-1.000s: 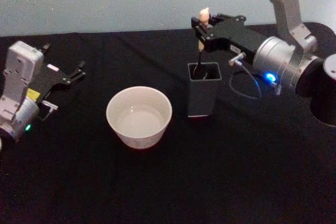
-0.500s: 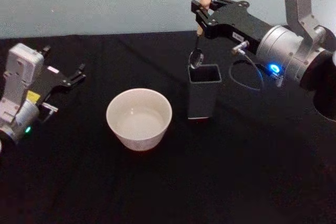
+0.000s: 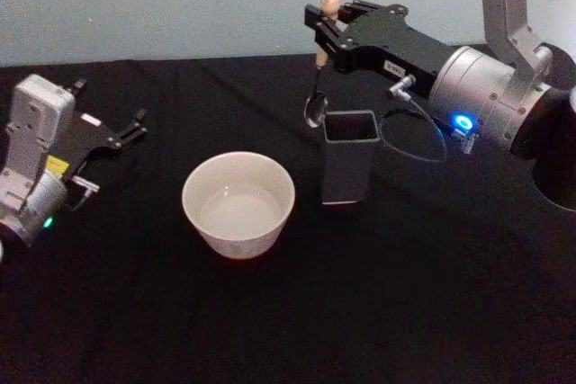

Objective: Pick up the stirring spoon with one hand, stir inside the cup, then place it back in its original position.

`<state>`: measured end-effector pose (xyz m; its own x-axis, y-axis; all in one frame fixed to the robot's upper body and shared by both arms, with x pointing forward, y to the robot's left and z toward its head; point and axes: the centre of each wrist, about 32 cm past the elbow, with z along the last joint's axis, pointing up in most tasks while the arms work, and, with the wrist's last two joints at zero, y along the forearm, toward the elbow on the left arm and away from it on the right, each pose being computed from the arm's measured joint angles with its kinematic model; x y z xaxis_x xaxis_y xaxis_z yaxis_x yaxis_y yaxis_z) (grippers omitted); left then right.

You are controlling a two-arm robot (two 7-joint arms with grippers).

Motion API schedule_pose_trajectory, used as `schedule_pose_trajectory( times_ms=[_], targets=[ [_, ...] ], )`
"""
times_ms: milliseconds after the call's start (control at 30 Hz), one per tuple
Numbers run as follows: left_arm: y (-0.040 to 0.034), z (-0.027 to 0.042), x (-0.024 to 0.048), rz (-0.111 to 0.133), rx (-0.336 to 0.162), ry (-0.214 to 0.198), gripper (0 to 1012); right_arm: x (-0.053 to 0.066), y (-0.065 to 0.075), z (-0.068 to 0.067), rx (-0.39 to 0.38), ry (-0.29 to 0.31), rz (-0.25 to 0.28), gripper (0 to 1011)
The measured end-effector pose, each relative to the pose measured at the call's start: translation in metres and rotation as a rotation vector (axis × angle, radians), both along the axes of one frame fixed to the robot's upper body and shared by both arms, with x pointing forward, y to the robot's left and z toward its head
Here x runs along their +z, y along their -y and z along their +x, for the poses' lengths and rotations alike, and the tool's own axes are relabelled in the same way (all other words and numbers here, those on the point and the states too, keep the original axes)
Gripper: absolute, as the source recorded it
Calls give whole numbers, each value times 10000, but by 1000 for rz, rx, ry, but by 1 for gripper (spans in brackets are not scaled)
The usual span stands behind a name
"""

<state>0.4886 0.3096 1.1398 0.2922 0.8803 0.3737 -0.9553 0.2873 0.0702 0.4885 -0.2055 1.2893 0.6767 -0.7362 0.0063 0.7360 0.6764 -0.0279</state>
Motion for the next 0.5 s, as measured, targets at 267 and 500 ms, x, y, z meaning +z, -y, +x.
schedule_pose_trajectory(
  times_ms=[267,500],
  targets=[
    [0,0,0,0,0,0,1001,21,-40,-46,75,0,24,218],
    [0,0,0,0,0,0,1001,-221,-239,-107,125,12,37,218]
  ],
)
